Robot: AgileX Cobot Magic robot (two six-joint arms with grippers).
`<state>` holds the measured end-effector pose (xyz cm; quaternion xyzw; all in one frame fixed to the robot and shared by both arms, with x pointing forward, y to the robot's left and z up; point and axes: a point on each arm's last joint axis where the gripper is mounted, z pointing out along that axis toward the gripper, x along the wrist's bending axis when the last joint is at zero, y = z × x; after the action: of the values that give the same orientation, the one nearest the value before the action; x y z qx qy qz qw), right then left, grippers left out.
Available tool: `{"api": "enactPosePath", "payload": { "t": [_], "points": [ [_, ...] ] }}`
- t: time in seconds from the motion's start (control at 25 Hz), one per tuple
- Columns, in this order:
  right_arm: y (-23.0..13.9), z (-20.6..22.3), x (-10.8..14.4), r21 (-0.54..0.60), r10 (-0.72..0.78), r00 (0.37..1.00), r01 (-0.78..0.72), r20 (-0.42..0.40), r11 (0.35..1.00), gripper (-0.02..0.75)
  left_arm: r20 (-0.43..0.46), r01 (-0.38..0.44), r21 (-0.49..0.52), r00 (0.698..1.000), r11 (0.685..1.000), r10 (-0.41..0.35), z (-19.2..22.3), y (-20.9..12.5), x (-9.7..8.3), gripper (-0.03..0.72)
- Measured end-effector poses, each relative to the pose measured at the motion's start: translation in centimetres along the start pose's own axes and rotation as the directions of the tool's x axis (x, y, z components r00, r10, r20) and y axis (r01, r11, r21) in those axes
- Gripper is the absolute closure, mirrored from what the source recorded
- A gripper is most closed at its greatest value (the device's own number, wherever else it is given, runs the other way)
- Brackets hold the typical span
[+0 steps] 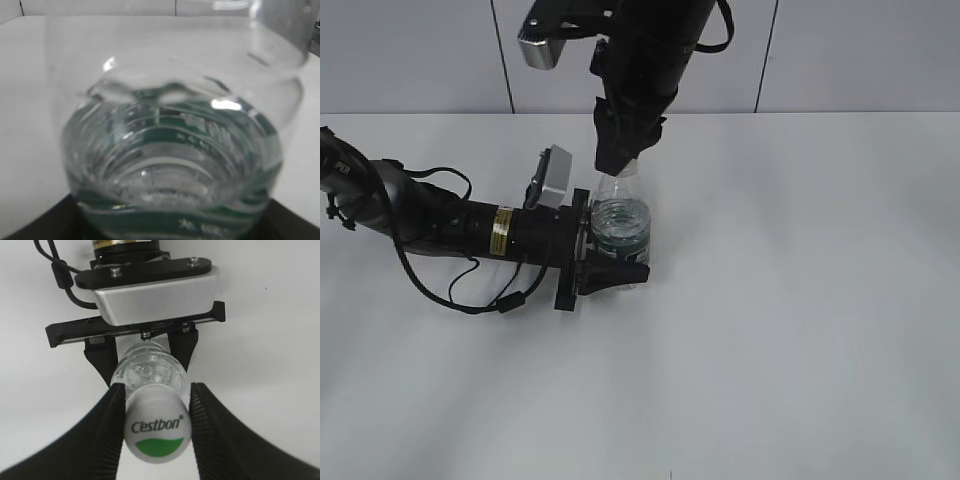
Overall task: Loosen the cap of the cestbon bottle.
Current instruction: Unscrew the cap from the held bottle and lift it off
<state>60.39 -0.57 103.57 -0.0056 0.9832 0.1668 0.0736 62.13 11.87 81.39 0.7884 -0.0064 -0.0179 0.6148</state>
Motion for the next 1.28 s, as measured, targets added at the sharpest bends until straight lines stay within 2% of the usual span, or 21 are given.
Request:
{"api": "enactPosePath", "payload": {
  "t": [0.28, 0.6, 1.28],
  "points": [
    [-0.02, 0.0, 0.07, 0.001, -0.232, 0.973, 0.232, -0.008, 0.973, 0.437, 0.0, -0.001, 0.001, 1.0, 1.0, 0.001, 0.0, 0.01, 0.02, 0.276],
    [-0.18, 0.01, 0.06, 0.021, -0.393, 0.919, 0.393, -0.012, 0.919, 0.437, -0.001, 0.003, 0.002, 1.0, 1.0, -0.003, 0.0, 0.0, 0.03, 0.276],
    [-0.14, 0.01, 0.12, 0.018, -0.398, 0.917, 0.398, -0.016, 0.917, 0.429, -0.001, 0.003, 0.001, 1.0, 1.0, -0.003, 0.0, 0.01, 0.03, 0.276]
  ]
}}
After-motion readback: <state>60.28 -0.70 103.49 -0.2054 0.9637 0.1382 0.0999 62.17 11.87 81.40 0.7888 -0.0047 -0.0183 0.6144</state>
